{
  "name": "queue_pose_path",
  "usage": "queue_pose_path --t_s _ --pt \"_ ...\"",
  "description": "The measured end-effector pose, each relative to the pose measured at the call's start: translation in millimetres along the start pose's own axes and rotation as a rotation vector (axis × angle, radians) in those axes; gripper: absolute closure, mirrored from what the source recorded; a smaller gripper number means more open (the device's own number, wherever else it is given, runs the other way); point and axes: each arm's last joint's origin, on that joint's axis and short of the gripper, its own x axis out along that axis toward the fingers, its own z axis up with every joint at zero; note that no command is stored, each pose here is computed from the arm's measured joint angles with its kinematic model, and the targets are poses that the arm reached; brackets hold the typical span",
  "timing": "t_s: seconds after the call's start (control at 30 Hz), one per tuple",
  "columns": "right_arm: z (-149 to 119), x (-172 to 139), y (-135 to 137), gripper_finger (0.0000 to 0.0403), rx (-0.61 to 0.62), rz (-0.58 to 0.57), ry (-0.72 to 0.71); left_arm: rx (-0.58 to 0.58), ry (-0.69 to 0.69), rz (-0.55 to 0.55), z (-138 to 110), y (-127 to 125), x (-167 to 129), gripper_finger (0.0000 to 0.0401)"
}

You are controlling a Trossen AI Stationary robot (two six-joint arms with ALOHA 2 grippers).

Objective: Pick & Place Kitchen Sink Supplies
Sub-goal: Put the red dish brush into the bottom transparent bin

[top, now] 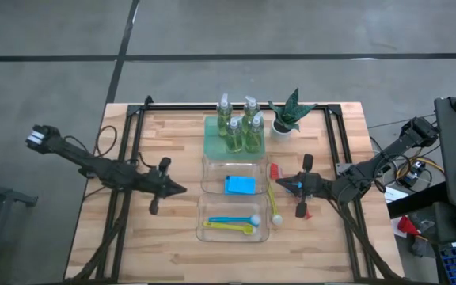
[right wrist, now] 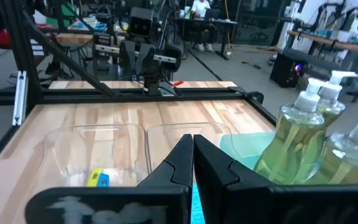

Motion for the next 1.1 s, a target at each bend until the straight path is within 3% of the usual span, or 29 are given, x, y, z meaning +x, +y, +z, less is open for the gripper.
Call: queue_pose_path --t_s 0.23,0.43,0.7,0.87,1.1 --pt "2.3 0.0 0.3 0.0394 0.058 0.004 -0.018 -0.016 -0.050 -0.015 -31.5 9.8 -21.0 0.0399" --pt "4.7 0.3 1.0 0.0394 0.110 0.008 -0.038 0.007 -0.057 -0.069 -42.5 12.2 -29.9 0.0399" --pt "-4.5 7.6 7.6 0.0394 0.134 0.001 0.000 0.041 -0.081 -0.102 -44.7 13.6 -37.8 0.0399" --pt "-13.4 14.5 13.5 0.0394 0.039 -0.006 0.031 0.074 -0.068 -0.107 -46.9 14.7 -41.9 0.0399" --pt "-22.5 21.5 17.8 0.0394 0.127 -0.023 0.065 0.064 -0.058 -0.087 -48.5 16.3 -45.0 0.0399"
